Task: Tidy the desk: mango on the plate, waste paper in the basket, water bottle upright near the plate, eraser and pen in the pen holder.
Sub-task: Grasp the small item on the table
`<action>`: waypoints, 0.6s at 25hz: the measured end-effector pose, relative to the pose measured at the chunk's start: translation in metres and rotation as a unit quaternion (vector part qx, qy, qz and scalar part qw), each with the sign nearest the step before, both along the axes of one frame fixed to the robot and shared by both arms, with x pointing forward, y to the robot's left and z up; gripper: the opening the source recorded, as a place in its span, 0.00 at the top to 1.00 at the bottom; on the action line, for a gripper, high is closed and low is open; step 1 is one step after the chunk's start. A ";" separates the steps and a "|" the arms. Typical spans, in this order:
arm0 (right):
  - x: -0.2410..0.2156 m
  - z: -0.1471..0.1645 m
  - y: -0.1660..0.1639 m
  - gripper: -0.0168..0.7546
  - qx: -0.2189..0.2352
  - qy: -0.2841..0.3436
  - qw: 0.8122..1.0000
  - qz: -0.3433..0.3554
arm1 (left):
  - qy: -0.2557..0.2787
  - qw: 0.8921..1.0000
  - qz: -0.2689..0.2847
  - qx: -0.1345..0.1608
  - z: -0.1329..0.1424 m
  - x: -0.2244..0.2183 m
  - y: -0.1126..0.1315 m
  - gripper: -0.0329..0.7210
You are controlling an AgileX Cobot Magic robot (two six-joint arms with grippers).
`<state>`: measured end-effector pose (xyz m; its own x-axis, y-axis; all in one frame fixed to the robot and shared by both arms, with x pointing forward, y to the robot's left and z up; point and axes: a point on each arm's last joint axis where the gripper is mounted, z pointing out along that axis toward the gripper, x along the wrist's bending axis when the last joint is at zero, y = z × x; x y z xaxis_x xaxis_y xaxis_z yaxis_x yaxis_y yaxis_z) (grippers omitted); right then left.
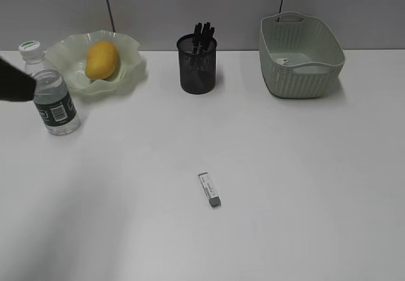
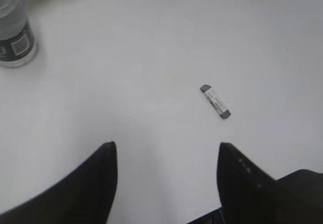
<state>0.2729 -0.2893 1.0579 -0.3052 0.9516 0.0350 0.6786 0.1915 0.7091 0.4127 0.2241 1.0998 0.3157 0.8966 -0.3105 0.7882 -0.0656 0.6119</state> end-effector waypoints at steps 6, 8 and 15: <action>0.000 0.000 0.000 0.33 -0.001 -0.001 1.000 0.002 | 0.058 0.997 -0.056 0.012 -0.007 0.061 -0.052 0.33; 0.000 0.000 0.000 0.34 -0.001 -0.001 1.000 0.002 | 0.080 0.993 -0.078 0.023 -0.018 0.073 -0.074 0.33; 0.000 0.000 0.000 0.34 -0.001 -0.001 1.000 0.002 | 0.139 0.982 -0.105 0.073 -0.059 0.090 -0.143 0.34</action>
